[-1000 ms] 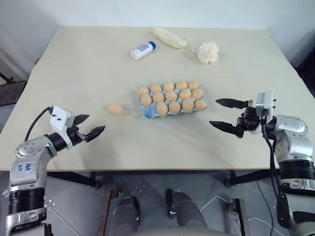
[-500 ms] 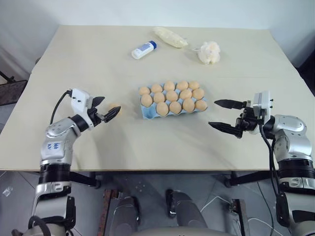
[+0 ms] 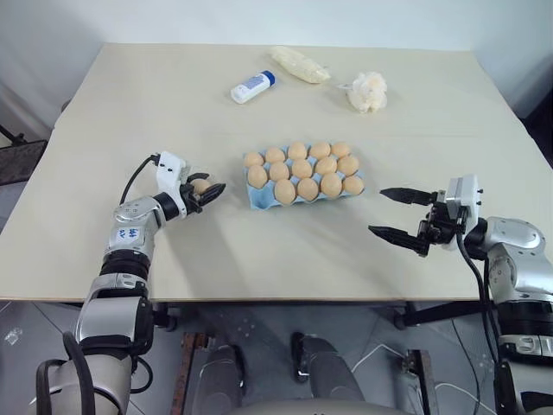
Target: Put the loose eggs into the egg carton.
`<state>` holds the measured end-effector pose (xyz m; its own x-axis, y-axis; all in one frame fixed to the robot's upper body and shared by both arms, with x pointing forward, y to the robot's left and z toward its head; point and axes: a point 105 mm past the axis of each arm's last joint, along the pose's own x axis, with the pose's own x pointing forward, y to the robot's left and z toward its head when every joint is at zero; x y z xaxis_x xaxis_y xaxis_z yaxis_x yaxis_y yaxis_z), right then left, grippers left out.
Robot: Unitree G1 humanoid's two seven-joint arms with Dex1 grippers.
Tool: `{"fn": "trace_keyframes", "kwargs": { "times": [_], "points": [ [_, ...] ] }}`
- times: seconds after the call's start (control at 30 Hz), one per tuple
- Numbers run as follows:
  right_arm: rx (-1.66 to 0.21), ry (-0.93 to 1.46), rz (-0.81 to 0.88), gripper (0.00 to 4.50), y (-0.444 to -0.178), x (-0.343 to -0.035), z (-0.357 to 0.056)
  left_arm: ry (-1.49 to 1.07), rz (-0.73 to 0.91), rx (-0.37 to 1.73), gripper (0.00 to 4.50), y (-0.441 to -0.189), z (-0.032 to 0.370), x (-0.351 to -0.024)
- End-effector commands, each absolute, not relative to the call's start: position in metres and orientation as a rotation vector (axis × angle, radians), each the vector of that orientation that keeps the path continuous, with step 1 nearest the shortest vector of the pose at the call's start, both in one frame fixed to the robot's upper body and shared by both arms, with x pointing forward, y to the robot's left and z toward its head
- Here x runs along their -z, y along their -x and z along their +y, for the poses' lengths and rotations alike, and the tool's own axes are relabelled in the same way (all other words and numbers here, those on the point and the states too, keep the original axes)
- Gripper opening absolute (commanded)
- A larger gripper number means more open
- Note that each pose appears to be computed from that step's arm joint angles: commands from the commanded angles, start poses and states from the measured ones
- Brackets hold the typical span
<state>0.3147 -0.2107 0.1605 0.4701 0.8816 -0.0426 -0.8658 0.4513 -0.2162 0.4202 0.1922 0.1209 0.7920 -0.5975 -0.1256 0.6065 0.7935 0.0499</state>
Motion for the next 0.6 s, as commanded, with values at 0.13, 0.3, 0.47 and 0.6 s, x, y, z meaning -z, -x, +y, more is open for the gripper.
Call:
{"fn": "trace_keyframes", "kwargs": {
  "times": [0.13,0.3,0.47,0.6],
  "points": [
    [-1.059,0.243,-0.142,4.50,-0.315,-0.178,-0.213,-0.127,-0.097,0.800,2.34,-0.423,0.155,-0.184],
    [-1.055,0.242,-0.147,4.50,-0.317,-0.179,-0.211,-0.117,-0.153,0.972,2.34,-0.412,0.111,-0.201],
    [-1.043,0.240,-0.153,4.50,-0.315,-0.178,-0.212,-0.165,-0.108,1.038,2.34,-0.413,0.087,-0.186],
    [-1.030,0.239,-0.155,4.50,-0.313,-0.177,-0.213,-0.196,-0.067,1.064,3.09,-0.412,0.080,-0.175]
  ]
}}
